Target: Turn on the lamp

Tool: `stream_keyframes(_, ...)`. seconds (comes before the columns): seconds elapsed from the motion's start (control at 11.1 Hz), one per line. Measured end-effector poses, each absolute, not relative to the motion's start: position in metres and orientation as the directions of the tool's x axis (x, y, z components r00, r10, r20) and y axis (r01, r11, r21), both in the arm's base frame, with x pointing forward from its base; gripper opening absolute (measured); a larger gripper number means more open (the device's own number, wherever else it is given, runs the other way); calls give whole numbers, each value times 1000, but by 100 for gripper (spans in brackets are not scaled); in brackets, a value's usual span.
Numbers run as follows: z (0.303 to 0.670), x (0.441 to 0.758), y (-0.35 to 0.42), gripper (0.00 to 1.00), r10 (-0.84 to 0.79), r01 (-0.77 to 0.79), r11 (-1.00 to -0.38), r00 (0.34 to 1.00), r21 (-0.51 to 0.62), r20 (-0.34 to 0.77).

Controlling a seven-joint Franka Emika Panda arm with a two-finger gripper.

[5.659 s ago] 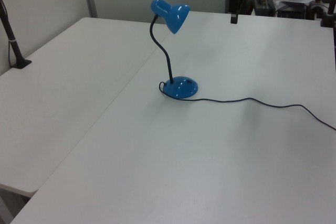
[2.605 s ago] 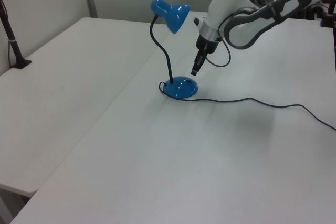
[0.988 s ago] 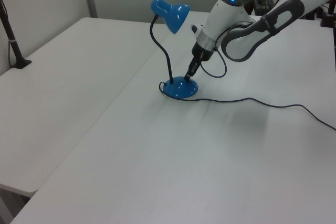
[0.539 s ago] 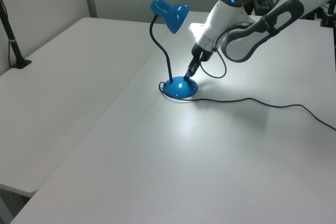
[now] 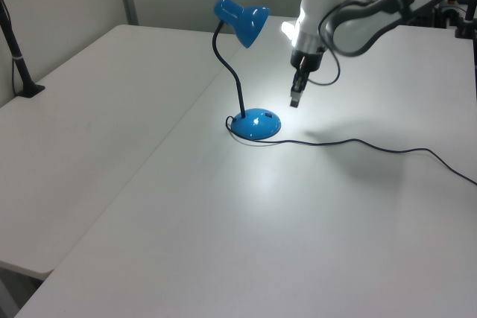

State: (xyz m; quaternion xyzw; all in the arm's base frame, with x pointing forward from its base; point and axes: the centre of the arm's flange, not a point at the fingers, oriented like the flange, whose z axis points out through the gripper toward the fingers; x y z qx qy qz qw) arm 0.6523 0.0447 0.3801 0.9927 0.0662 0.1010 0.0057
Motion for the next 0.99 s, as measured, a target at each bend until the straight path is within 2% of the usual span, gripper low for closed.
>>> stream_keyframes(0.45,447,614,37,5,100,99,-995,992,21,78)
stream_keyframes(0.54,462,607,34,11,86,84,-996,994,28,73)
stream_keyframes(0.63,475,600,30,13,74,71,-997,995,42,66)
stream_keyframes(0.72,490,593,28,19,55,52,-997,997,55,62)
stream_keyframes(0.81,504,585,25,31,42,38,-997,998,63,50)
stream_keyframes(0.99,530,577,15,62,26,22,-996,999,86,40)
